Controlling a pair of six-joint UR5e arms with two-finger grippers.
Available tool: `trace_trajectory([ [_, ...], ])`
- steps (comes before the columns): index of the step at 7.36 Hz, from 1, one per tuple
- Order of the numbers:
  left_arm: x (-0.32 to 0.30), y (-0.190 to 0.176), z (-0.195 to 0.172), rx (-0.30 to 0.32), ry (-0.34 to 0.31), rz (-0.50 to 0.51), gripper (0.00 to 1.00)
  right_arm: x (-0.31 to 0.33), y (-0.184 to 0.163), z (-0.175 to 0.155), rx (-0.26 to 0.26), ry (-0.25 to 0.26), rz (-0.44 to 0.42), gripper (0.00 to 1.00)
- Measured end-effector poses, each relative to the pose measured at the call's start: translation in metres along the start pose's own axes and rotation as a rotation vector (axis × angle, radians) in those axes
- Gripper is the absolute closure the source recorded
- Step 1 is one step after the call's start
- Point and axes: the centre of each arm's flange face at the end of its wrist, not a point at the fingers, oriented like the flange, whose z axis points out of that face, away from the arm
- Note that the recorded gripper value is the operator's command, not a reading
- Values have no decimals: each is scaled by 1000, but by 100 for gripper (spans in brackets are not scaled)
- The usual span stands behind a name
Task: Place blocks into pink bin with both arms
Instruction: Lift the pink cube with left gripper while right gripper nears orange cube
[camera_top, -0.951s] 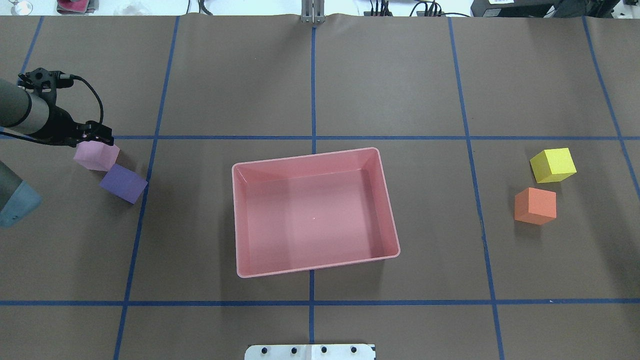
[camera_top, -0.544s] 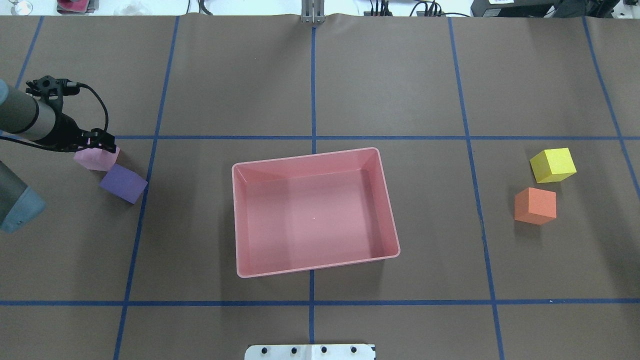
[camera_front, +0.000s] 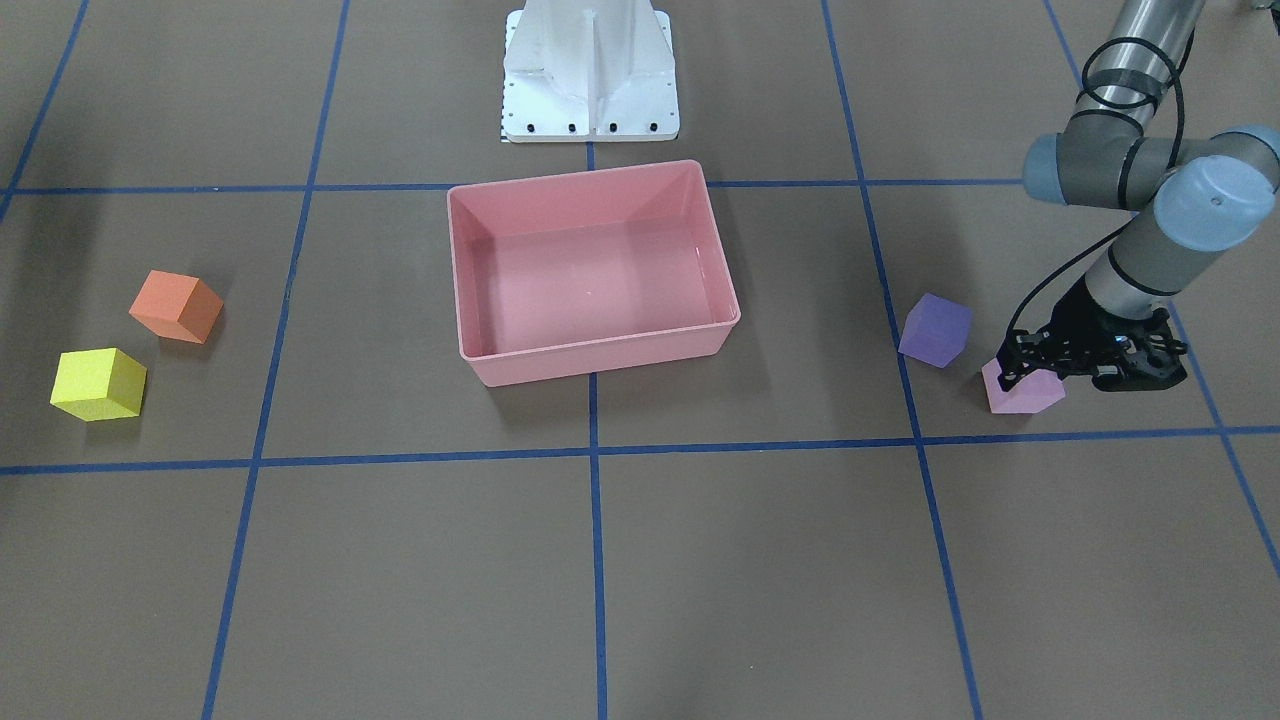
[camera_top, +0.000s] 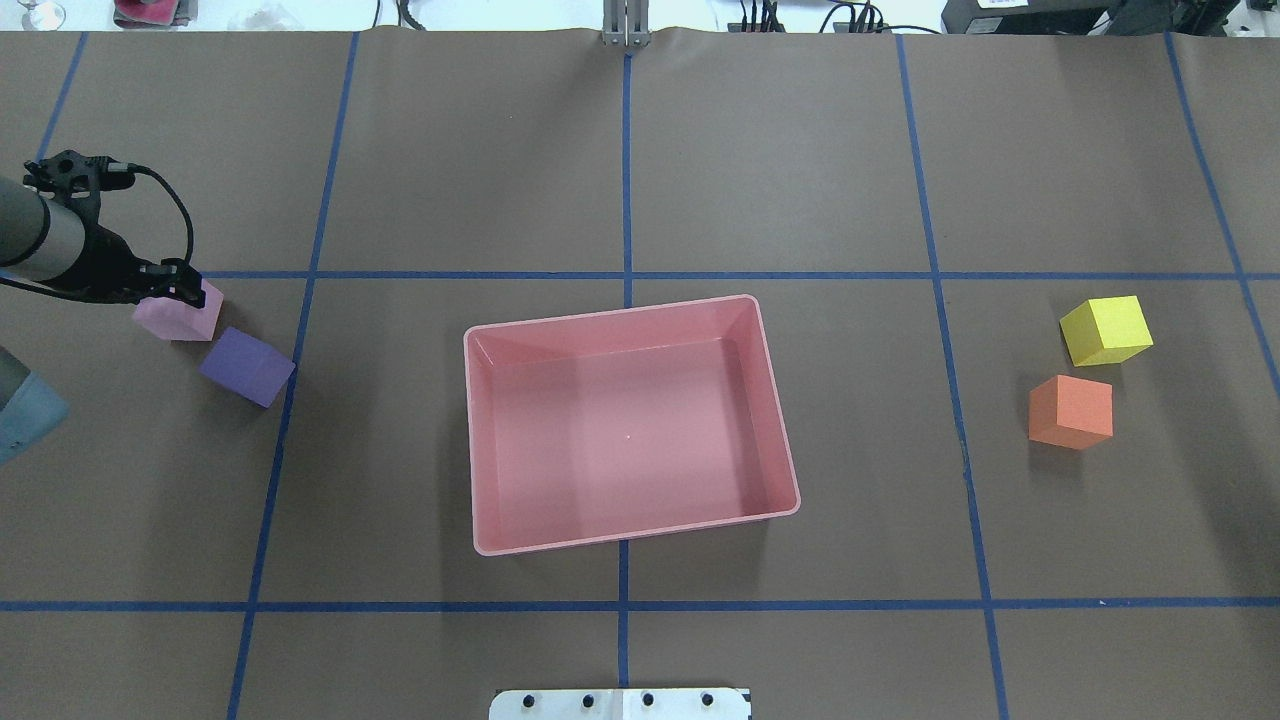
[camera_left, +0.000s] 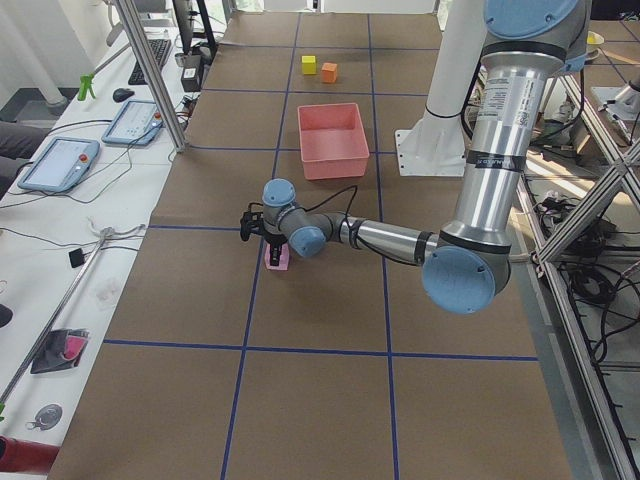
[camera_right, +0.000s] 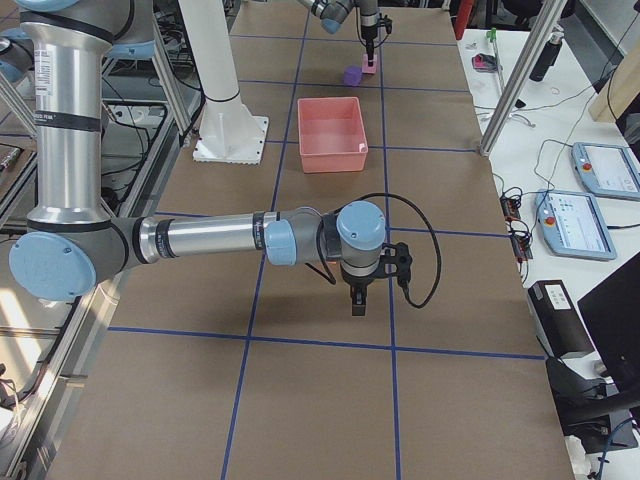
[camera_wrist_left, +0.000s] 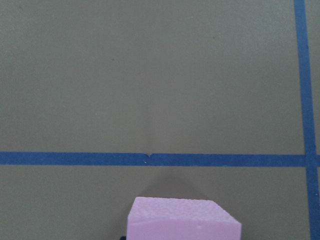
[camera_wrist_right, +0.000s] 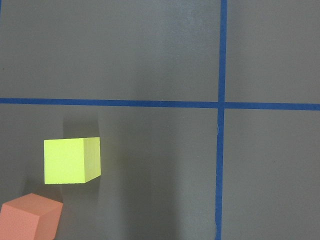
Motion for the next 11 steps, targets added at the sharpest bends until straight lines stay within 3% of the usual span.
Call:
trace_trajectory([
  [2,-4,-16,-34,-27,23,-57,100,-39,-16,-6,9,-28,4,0],
  [4,30,-39,-85,-41,31,-106,100,-124,-32,13,-25,-43,8,0],
  [6,88,-51,-139,-51,17,-136,100,-218,-35,54,-41,8,4,0],
  [8,152,-60,-188,-46,24,-193,100,-279,-14,106,4,51,6,0],
  [11,228,-57,-212,-56,51,-283,100,-267,26,147,-35,96,52,0],
])
